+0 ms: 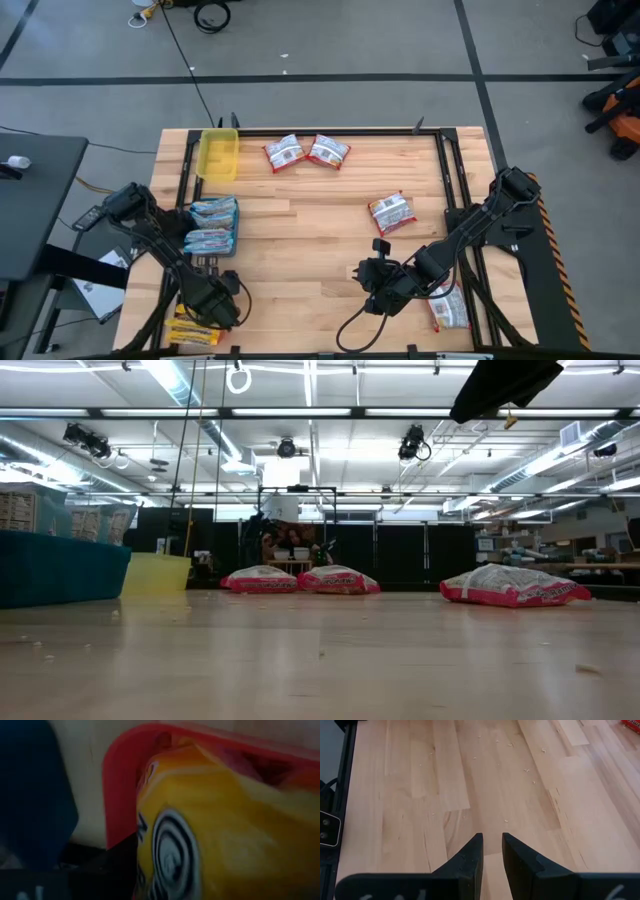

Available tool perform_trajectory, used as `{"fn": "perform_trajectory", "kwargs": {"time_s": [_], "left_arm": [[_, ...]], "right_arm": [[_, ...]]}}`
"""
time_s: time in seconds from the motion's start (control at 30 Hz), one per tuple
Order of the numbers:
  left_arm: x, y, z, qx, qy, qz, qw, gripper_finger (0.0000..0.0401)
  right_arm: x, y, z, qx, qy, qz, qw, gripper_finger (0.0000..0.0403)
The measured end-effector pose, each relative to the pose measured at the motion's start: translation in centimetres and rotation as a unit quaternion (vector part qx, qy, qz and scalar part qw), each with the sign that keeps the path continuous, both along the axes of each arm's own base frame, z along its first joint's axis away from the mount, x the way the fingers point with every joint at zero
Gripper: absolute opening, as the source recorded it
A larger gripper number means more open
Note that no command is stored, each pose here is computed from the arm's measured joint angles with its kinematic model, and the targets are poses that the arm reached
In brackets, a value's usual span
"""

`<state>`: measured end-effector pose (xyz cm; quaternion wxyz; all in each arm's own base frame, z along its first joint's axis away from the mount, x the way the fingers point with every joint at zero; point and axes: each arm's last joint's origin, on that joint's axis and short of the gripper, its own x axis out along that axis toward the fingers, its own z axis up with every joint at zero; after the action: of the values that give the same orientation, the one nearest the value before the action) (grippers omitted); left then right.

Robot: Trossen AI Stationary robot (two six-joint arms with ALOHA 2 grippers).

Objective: Sort Maruchan noodles
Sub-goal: Put the yellow noodle pack into the red bin, then put the middle red noodle pack into the yellow bin

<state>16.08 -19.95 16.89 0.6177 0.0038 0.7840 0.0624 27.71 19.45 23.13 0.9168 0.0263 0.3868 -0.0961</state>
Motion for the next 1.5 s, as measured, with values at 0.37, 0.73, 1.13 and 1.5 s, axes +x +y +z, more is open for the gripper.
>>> {"fn": "perform_trajectory", "kwargs": {"time_s": [0.37, 0.73, 1.13, 1.5], "left_arm": [[-1.4, 1.4, 5.0, -0.084, -0.035, 0.093, 0.992, 0.0263], [-2.2, 4.1, 11.0, -0.029, -0.450, 0.120, 0.884, 0.0247], [0.9, 2.9, 9.6, 0.113, -0.690, 0.006, 0.715, 0.0247], [3.1, 5.7, 6.2, 0.054, -0.668, 0.044, 0.741, 0.0247]], "right_arm": [[0.0, 0.0, 0.0, 0.005, 0.004, 0.004, 1.000, 0.0077], [-0.5, -4.0, -1.1, -0.075, 0.126, -0.048, 0.988, 0.0083], [-4.6, -11.1, -3.9, -0.161, 0.426, -0.117, 0.883, 0.0096], [-5.1, -17.0, -9.8, -0.084, 0.431, -0.143, 0.887, 0.0095]]}}
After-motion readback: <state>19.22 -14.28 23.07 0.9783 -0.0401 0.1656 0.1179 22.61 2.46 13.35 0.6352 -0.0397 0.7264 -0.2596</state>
